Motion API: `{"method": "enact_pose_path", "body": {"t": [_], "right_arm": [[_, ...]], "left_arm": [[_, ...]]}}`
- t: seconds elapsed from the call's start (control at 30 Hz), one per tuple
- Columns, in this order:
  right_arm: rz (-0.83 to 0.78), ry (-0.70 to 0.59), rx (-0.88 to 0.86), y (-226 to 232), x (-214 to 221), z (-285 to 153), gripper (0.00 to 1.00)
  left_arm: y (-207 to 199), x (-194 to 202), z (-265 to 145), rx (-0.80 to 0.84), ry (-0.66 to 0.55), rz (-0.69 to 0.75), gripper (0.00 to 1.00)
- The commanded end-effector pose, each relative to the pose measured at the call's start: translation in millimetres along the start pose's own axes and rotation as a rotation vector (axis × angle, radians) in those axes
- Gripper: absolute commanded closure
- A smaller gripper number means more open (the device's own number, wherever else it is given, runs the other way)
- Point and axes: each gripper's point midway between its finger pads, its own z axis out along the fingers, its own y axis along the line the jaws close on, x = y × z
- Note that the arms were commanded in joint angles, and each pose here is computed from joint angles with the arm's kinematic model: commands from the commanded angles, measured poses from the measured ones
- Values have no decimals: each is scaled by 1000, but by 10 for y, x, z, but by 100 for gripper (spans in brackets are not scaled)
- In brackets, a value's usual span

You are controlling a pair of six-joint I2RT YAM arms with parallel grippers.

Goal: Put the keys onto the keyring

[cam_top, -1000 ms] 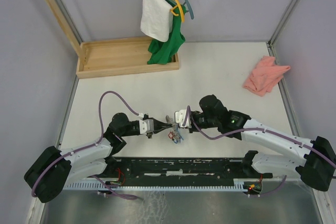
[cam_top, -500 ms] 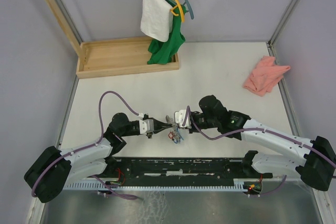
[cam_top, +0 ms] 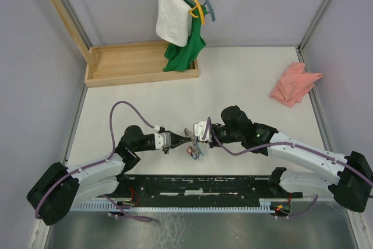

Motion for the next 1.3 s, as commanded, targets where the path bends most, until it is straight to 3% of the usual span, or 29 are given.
{"method": "enact_pose_path", "body": {"t": [0.0,0.6,1.27], "right_arm": [[-28,-80,40,-134,-283,-8,99],[-10,-10,53,-132,-156,-51,99],[-22,-73,57,-166,-301,-24,99]], "left_arm": [[126,-293,75,-5,-76,81,97],[137,-302,63,-17,-76,81,97],[123,-283,77,-3,-70,72,97]]}}
